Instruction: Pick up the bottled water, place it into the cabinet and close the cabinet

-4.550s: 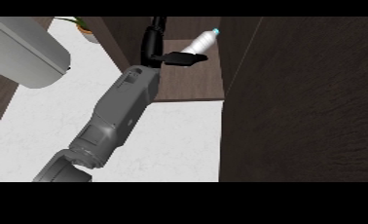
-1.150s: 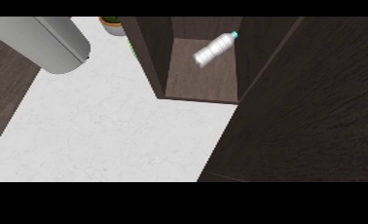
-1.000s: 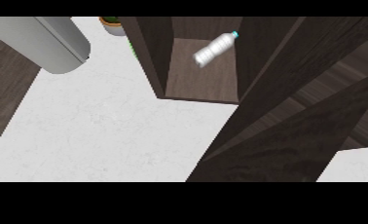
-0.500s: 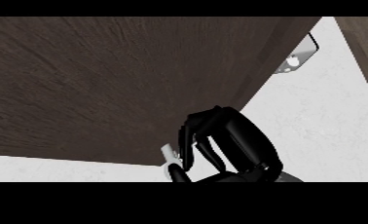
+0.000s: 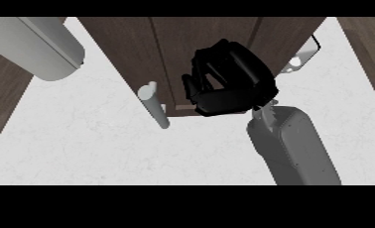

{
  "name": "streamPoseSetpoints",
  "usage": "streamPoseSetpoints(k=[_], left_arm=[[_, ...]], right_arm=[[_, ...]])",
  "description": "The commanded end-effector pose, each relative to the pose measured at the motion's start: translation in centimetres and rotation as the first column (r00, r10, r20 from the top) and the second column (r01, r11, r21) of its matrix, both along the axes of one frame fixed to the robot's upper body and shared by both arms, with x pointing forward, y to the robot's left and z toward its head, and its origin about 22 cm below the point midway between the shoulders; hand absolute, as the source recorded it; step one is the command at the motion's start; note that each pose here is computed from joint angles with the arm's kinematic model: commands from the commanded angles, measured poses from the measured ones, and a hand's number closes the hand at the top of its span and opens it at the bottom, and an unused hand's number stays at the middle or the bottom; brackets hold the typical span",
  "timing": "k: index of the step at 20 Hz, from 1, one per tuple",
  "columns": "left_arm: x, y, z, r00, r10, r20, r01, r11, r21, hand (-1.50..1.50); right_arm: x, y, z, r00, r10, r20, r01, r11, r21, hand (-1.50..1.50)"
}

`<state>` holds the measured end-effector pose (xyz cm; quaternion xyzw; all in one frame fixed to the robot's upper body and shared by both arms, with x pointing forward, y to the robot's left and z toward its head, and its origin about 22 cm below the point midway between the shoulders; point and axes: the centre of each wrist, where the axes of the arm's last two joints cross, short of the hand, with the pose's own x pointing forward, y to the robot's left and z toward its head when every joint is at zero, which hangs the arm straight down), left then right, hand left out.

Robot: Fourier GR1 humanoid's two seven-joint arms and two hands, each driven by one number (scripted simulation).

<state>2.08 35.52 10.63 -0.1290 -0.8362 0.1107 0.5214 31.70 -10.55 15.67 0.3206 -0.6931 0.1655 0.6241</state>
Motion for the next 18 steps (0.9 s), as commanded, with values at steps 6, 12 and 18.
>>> streamPoseSetpoints(k=[6,12,18], left_arm=[[-1.6,2.0,0.8,1.000,-0.002,0.015,0.002,1.000,0.006,-1.50],[-2.3,2.5,0.3,1.000,0.026,0.009,-0.027,1.000,0.011,-1.50],[-1.7,1.7,0.9,1.000,-0.022,-0.002,0.022,1.000,-0.004,-1.50]], right_arm=[[5.7,-0.2,-1.0,0.998,0.062,0.000,-0.062,0.997,-0.037,1.50],[7.0,2.3,1.8,0.996,0.089,-0.002,-0.089,0.994,-0.071,1.50],[7.0,3.1,2.0,0.986,0.161,-0.029,-0.162,0.987,-0.014,1.50]])
